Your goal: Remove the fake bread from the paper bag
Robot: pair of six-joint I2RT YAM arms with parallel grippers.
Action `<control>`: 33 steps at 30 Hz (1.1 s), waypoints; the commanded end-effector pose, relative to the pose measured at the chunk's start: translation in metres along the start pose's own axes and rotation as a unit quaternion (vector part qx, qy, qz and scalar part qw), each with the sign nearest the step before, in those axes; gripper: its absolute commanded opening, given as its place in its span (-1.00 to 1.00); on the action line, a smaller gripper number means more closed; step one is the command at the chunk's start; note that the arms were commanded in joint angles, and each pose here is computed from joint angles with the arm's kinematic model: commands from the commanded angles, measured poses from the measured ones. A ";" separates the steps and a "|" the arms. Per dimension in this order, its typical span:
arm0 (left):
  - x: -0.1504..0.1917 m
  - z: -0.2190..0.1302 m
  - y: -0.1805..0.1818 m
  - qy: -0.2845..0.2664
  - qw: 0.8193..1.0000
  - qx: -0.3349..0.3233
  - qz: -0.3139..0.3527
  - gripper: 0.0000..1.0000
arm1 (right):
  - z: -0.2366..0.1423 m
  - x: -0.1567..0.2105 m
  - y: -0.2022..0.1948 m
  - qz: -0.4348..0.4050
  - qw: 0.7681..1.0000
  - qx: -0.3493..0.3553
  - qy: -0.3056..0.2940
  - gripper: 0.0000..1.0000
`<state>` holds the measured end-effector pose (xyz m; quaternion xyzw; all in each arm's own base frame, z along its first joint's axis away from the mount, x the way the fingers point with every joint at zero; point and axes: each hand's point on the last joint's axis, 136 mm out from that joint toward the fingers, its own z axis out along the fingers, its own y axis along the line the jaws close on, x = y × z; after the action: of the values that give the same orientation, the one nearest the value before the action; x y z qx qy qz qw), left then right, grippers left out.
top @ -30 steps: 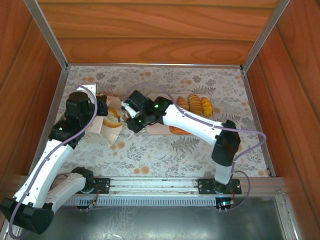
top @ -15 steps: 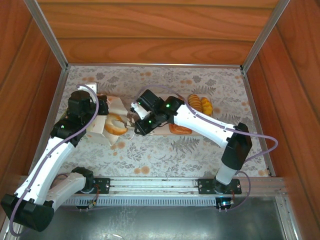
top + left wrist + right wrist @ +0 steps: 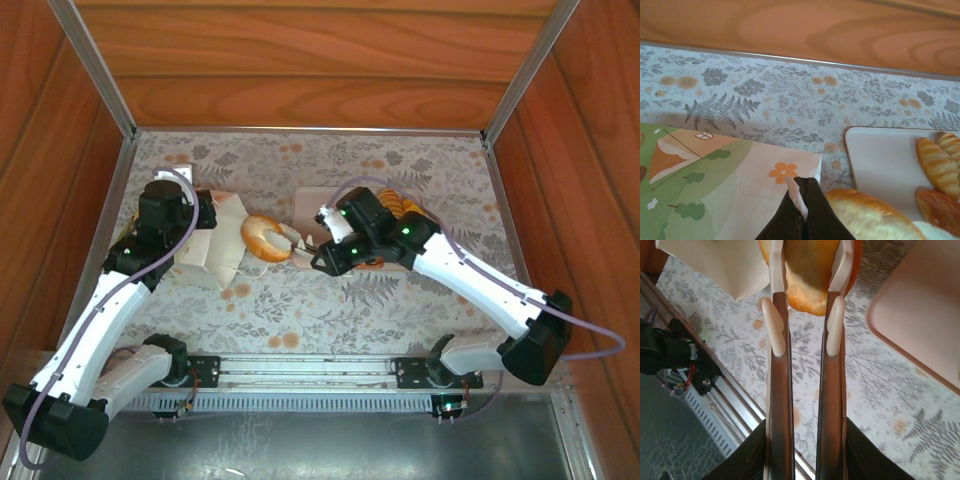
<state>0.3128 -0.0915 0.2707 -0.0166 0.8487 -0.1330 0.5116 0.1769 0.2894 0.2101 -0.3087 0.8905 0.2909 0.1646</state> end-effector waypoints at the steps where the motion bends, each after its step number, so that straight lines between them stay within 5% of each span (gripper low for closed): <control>1: -0.006 -0.002 0.003 -0.017 1.000 -0.012 -0.007 -1.00 | -0.020 -0.010 -0.006 0.007 0.999 0.000 -0.048 -0.42; 9: -0.011 -0.012 0.006 -0.033 0.999 -0.016 -0.005 -1.00 | -0.027 -0.020 -0.043 0.066 0.993 0.031 -0.092 -0.43; 18: -0.015 -0.018 -0.005 -0.037 0.999 0.016 -0.003 -1.00 | -0.010 -0.034 -0.107 0.124 0.989 0.044 -0.071 -0.44; 33: -0.019 -0.032 -0.003 -0.058 0.998 0.017 0.001 -1.00 | 0.012 -0.030 -0.148 0.063 0.996 0.066 -0.002 -0.36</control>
<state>0.2948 -0.0841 0.2960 -0.0186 0.8230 -0.1426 0.5496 0.2894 0.2185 0.1464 -0.2087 0.9324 0.2521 0.1532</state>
